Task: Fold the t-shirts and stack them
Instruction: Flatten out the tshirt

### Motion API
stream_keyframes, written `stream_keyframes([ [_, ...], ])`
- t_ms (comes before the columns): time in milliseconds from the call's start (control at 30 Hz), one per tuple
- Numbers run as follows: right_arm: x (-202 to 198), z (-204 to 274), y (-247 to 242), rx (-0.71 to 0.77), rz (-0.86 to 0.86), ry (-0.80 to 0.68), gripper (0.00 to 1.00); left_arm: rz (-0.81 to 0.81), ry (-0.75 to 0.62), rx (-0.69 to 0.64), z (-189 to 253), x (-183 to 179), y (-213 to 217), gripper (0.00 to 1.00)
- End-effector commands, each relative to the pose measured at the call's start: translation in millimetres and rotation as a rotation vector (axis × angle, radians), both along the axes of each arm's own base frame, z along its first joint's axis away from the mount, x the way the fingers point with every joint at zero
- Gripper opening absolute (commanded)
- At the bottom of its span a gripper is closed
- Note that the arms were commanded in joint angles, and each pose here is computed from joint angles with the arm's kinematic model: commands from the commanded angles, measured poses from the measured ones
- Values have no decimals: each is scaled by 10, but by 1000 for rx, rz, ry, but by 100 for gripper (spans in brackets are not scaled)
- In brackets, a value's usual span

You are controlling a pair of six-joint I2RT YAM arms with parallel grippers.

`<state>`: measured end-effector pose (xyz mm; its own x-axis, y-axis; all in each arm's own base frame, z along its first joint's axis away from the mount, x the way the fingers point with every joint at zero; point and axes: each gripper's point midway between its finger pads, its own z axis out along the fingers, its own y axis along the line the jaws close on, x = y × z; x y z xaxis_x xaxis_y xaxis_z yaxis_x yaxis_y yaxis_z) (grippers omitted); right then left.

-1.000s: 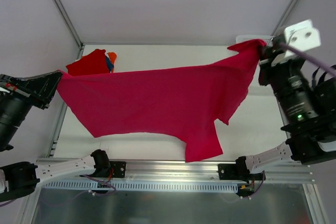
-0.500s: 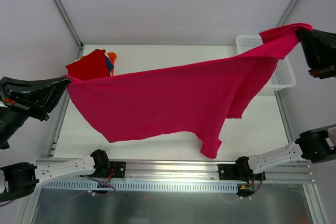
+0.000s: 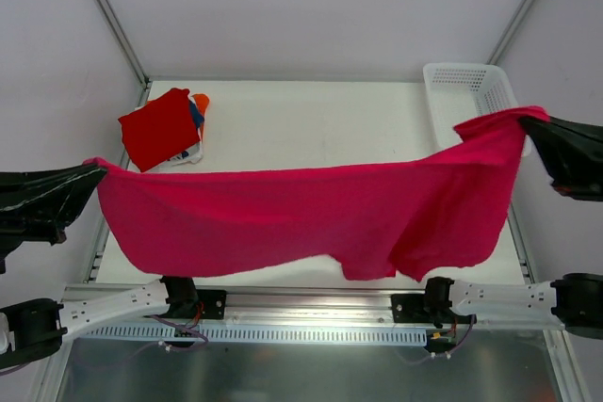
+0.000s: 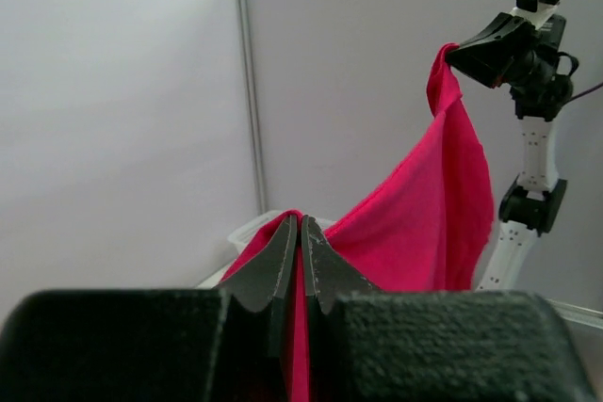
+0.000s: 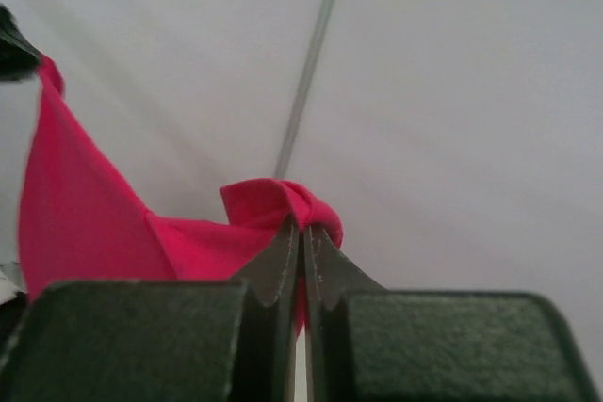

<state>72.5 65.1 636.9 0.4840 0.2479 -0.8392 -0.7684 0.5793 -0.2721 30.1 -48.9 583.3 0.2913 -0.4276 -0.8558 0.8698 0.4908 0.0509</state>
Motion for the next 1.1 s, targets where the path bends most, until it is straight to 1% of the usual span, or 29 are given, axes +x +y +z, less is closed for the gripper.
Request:
stream_keyframes([
  [0, 633, -80, 178, -46, -358, 60, 0, 147, -4, 68, 59, 502, -460, 0],
  [33, 730, -41, 169, -34, -430, 60, 0, 199, 28, 116, 0, 722, -685, 0],
  [100, 1000, -148, 266, -141, -633, 59, 0, 262, 48, 149, -42, 966, -923, 0],
  [133, 1094, -264, 388, -206, -688, 54, 0, 292, 78, 200, -151, 1163, -1190, 0],
  [200, 1262, -394, 504, -232, -785, 72, 0, 380, 130, 193, -280, 1452, -1401, 0],
  [233, 1420, -638, 570, -280, -841, 93, 0, 410, 157, 206, -398, 1601, -1566, 0],
  [267, 1507, -782, 623, -231, -830, 158, 0, 478, 198, 238, -674, 1802, -1657, 0],
  [300, 1607, -915, 678, -223, -815, 181, 0, 515, 211, 189, -690, 1926, -1689, 0],
  [333, 1876, -1254, 570, -255, -907, 245, 0, 551, 248, 203, -875, 2110, -1781, 0],
  [367, 2011, -1442, 559, -253, -923, 292, 0, 564, 328, 211, -1184, 2280, -1856, 0],
  [400, 2261, -1697, 466, -228, -969, 379, 0, 627, 388, 210, -1416, 2615, -1775, 0],
  [433, 2423, -1931, 437, -241, -994, 431, 0, 652, 439, 195, -1602, 2789, -1730, 0],
  [467, 2594, -2340, 450, -298, -1011, 496, 0, 677, 524, 195, -1994, 2967, -1711, 0],
  [500, 2836, -2622, 506, -293, -1019, 551, 0, 748, 556, 183, -2183, 3180, -1540, 0],
  [567, 3112, -3149, 357, -339, -1084, 631, 0, 819, 634, 220, -2688, 3503, -1514, 0],
  [600, 3247, -3221, 336, -303, -1106, 631, 0, 872, 662, 234, -2841, 3654, -1394, 0],
  [633, 3423, -3489, 294, -324, -1130, 672, 0, 903, 705, 294, -3163, 3818, -1407, 0],
  [667, 3506, -3618, 310, -334, -1129, 690, 0, 924, 711, 295, -3227, 3942, -1391, 0],
  [700, 3629, -3662, 281, -313, -1143, 690, 0, 966, 755, 343, -3528, 4125, -1319, 0],
  [733, 3767, -3916, 315, -355, -1152, 726, 0, 985, 771, 351, -3617, 4223, -1280, 0],
  [767, 3850, -4006, 334, -371, -1154, 741, 0, 1000, 771, 339, -3592, 4348, -1275, 0],
  [800, 3973, -3964, 360, -361, -1161, 737, 0, 1021, 801, 371, -3812, 4463, -1263, 0],
  [833, 4061, -4030, 372, -372, -1171, 745, 0, 1031, 818, 356, -3851, 4564, -1182, 0],
  [867, 4185, -4284, 424, -415, -1176, 776, 0, 1026, 820, 337, -3822, 4665, -1184, 0],
  [900, 4314, -4232, 495, -396, -1168, 763, 0, 1028, 848, 340, -3976, 4754, -1173, 0],
  [933, 4394, -4294, 521, -398, -1175, 770, 0, 1034, 848, 321, -3936, 4851, -1116, 0],
  [967, 4494, -4528, 564, -426, -1180, 799, 0, 1044, 869, 334, -4084, 4923, -1088, 0],
  [1033, 4693, -4494, 645, -397, -1182, 788, 0, 1069, 885, 324, -4156, 5018, -1017, 0],
  [1067, 4792, -4721, 686, -432, -1185, 805, 0, 1097, 887, 305, -4134, 5103, -916, 0],
])
